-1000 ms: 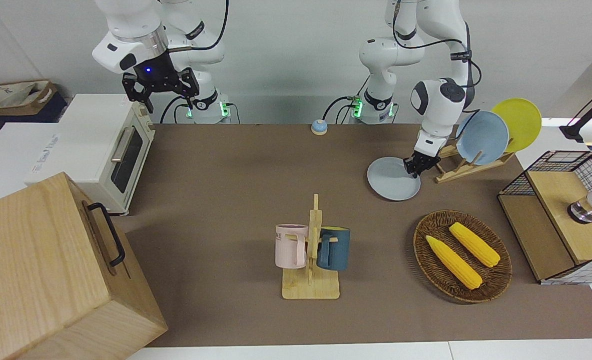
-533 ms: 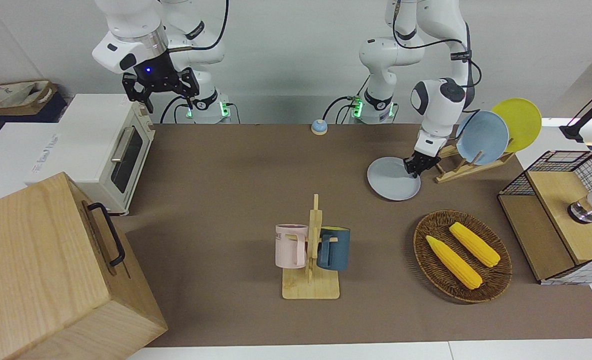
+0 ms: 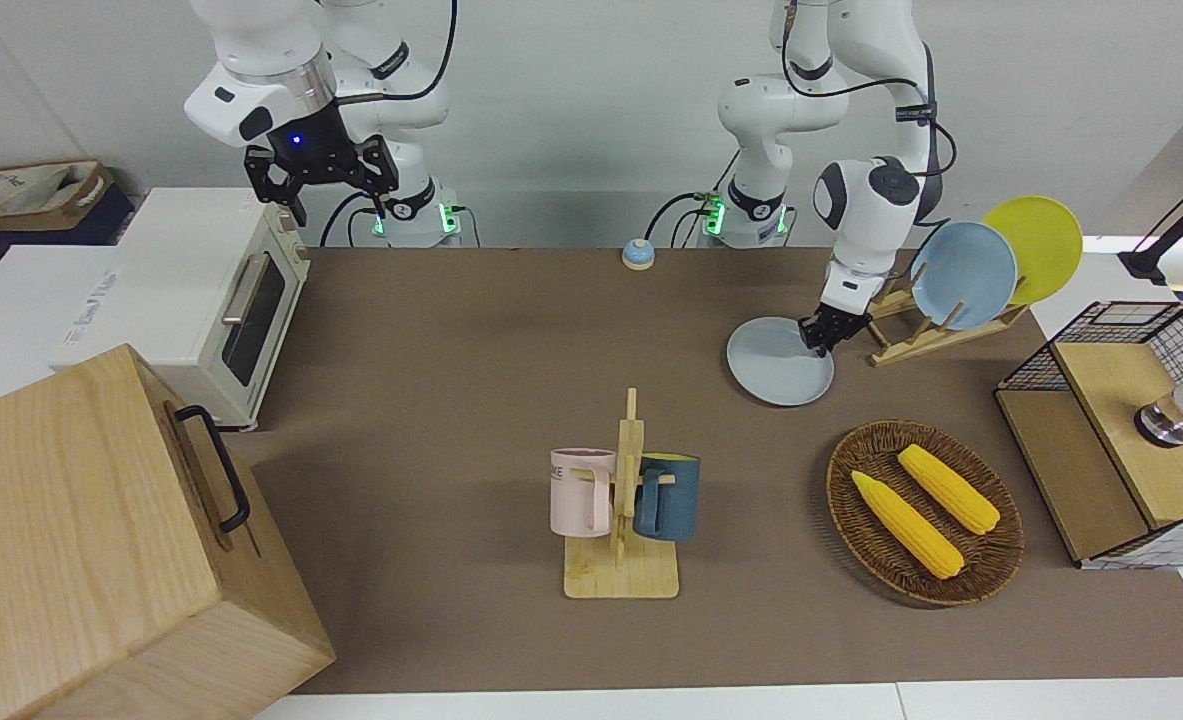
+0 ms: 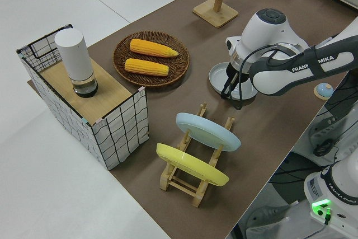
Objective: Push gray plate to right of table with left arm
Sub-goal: 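Push the gray plate with the left gripper toward the table's center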
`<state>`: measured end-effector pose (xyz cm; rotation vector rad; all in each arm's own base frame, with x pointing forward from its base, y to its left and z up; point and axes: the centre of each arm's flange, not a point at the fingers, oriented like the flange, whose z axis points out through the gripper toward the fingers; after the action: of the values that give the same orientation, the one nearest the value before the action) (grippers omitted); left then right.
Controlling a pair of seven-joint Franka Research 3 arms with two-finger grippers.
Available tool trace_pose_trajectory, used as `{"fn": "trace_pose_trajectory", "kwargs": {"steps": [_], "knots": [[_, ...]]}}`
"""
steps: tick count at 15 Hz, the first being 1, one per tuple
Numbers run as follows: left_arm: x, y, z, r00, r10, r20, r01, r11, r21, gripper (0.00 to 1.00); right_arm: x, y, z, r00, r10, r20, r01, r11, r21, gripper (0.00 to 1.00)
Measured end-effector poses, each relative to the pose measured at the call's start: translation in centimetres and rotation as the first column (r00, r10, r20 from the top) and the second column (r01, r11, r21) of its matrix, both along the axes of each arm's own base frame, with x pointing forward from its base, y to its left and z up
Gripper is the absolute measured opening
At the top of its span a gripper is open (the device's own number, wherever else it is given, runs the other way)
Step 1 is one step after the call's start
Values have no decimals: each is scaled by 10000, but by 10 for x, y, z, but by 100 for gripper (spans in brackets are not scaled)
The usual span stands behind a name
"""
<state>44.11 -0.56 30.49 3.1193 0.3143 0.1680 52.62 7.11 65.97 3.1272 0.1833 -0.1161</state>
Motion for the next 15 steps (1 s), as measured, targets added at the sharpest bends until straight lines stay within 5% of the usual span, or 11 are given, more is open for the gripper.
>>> {"fn": "trace_pose_trajectory", "kwargs": {"steps": [7, 15], "knots": [[-7, -83, -3, 9949, 1006, -31, -1007, 9949, -88, 9, 0, 0, 0, 10000, 0, 0, 0, 10000, 0, 99], [-24, -186, -4, 9792, 2024, -140, -2028, 9786, -339, 9, 0, 0, 0, 10000, 0, 0, 0, 10000, 0, 99]]}}
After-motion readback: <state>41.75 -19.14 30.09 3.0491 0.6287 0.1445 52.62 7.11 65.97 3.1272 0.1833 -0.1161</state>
